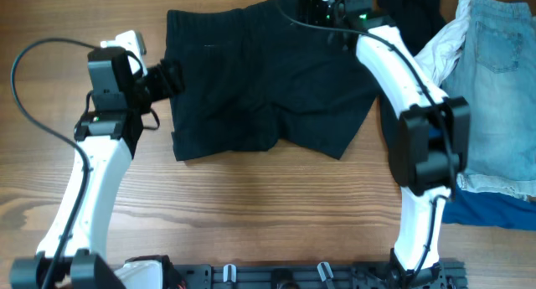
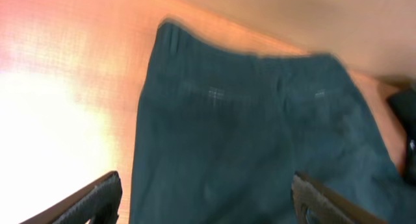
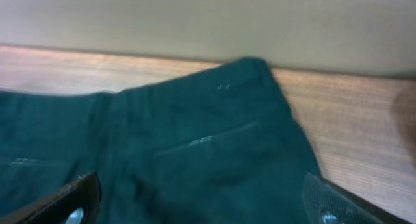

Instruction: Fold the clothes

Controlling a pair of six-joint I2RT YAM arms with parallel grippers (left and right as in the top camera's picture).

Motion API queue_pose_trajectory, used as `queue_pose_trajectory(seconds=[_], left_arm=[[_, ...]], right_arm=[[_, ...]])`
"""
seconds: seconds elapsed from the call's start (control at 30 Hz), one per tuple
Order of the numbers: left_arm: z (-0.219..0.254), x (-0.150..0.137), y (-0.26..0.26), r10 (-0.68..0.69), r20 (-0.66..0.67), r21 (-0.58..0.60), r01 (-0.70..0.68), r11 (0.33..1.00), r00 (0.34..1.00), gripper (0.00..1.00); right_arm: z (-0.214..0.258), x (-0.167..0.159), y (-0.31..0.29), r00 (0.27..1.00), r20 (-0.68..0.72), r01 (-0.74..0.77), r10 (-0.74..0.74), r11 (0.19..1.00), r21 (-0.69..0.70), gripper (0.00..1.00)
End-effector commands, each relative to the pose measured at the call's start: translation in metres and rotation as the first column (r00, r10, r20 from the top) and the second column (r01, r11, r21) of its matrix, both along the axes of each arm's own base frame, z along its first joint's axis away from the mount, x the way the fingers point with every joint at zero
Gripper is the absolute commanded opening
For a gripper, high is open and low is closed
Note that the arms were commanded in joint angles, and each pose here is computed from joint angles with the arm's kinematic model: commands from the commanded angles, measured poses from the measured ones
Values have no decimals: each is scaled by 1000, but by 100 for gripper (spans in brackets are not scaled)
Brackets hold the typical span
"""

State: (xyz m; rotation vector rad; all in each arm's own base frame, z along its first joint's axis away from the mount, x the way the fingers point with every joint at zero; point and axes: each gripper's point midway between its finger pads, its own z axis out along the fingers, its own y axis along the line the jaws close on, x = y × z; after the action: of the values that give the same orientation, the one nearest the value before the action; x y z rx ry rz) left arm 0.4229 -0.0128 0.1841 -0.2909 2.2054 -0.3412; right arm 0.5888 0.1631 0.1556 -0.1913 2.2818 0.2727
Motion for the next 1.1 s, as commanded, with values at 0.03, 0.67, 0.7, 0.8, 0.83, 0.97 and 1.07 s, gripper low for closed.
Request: queue_pose_trajectory(seconds=[0.03,0.67,0.7,0.8,0.83,0.97,1.07], left_arm=[[-37,43,-2,-61,-49,55,64,996,997,85],[-136,132,12,-54,-263,134,92,987,963,82],[-141,130,12,-58,-276,128,96,987,960,82],[-147,128,9,-69,-290,115,106,988,955,78],[-148,127,8,-75,-292,107,110,988,953,77],[-151,122,0,-99,-315,79,131,988,944,71],[-157,120,-6,-110,-328,78,143,987,938,61]], right_arm=[[62,-30,10,998,11,-65,64,995,77,100],[28,-75,4,972,-219,-71,82,996,56,100],[27,-75,4,972,-221,-72,82,996,55,100],[23,-78,5,969,-231,-73,84,996,53,100],[19,-79,5,968,-238,-74,84,996,52,100],[11,-82,6,963,-255,-76,86,996,50,100],[8,-84,7,961,-264,-79,89,996,48,100]])
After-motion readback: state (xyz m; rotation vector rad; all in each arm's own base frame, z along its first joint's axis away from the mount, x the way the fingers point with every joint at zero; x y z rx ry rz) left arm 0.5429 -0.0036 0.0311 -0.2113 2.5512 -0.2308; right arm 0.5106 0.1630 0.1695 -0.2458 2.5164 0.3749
